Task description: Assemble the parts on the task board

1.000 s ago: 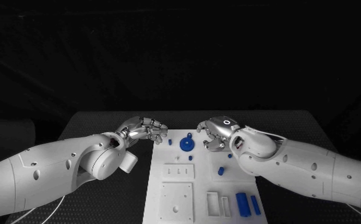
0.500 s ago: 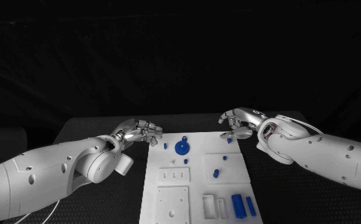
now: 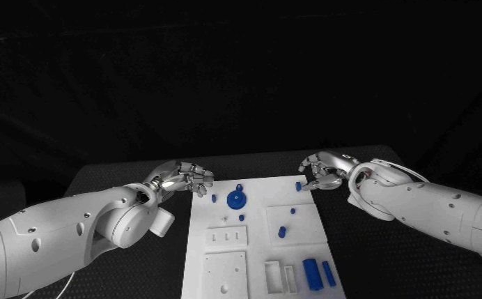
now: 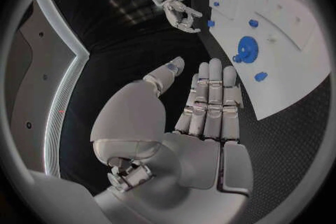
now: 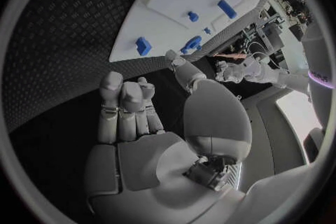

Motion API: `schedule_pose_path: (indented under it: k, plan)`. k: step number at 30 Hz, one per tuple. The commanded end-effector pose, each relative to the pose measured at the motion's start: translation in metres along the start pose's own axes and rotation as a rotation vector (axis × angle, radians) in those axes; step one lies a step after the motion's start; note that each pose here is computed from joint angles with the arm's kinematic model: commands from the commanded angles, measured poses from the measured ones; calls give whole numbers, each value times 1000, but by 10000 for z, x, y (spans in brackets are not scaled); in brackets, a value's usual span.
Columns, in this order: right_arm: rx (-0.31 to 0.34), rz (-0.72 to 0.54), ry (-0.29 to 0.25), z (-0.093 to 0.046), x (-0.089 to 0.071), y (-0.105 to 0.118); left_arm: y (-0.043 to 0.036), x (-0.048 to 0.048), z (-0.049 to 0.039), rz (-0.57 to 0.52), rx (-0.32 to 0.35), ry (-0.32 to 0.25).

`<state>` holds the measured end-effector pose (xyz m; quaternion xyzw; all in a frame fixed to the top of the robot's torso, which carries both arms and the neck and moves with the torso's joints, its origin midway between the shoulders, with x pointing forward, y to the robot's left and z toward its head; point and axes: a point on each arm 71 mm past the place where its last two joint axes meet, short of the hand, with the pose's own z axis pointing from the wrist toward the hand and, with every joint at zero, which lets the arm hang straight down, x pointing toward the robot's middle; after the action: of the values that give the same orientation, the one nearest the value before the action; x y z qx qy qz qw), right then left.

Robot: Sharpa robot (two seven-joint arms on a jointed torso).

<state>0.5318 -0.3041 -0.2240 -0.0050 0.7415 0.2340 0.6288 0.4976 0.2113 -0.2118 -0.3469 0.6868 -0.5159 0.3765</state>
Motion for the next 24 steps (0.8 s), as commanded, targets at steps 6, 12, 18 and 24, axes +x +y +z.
schedule_pose_path:
  k: [6,12,18,24]
  plan:
    - [-10,0,32,31,161,-62,-19,32,6,-1,18,22]
    - [1,-3,34,58,215,-93,-19,31,-2,-2,18,22]
    - [5,-3,37,77,251,-95,-24,48,-6,-3,19,27]
    - [11,-2,42,90,283,-102,-26,59,-9,-4,19,30]
